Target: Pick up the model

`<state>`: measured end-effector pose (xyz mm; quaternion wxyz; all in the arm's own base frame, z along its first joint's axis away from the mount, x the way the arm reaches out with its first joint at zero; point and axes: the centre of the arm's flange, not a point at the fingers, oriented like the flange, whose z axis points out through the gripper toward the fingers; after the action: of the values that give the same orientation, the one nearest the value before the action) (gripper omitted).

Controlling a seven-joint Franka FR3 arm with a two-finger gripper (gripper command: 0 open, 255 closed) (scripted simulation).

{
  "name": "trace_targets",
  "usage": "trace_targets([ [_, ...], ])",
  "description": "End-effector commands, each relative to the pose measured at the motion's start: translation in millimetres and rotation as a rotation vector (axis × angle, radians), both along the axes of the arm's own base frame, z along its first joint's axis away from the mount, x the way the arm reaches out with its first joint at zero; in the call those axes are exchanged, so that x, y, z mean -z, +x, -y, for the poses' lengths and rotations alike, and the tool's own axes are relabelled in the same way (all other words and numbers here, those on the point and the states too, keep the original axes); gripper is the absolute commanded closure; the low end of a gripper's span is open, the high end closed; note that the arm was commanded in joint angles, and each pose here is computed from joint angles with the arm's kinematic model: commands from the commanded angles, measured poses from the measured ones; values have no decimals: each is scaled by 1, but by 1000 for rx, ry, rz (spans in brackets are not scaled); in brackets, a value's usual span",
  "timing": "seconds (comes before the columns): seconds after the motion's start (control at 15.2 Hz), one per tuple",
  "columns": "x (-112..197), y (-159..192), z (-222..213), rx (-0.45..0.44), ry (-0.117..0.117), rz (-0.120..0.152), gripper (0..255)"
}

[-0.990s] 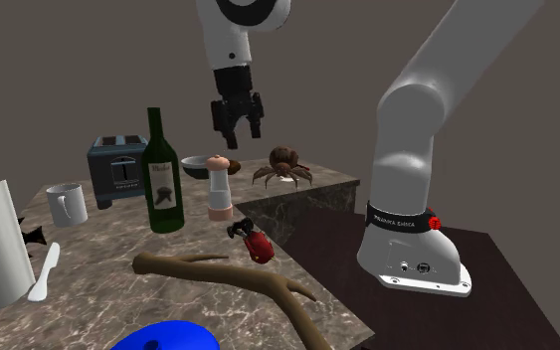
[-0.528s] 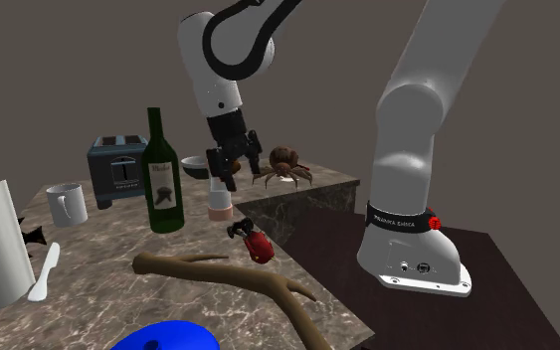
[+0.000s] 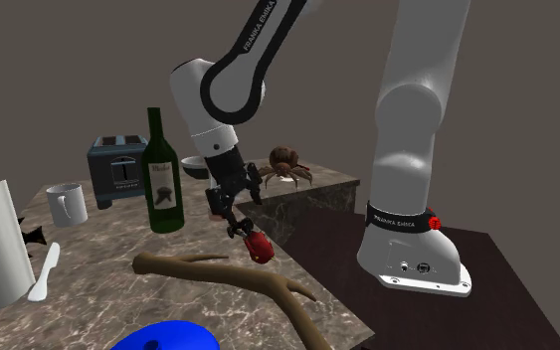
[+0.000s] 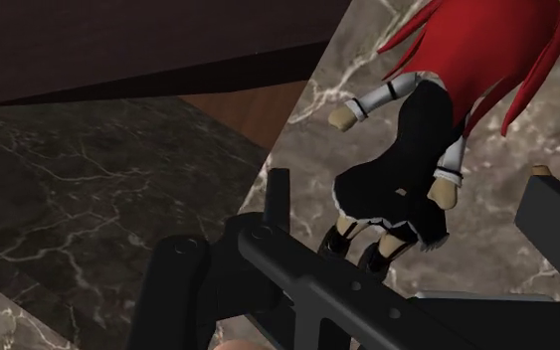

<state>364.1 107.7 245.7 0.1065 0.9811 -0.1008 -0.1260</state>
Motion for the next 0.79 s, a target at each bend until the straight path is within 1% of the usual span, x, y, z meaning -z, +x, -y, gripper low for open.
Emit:
trace_targets([
  [0.0,11,0,-1,1,0,-1,0],
  [0.2,30,0,-1,1,0,-1,0],
  [0.33,30,0,-1,1,0,-1,0],
  [0.4,30,-1,-1,1,0,-1,255],
  [0.73,30,-1,-1,1,0,0,255],
])
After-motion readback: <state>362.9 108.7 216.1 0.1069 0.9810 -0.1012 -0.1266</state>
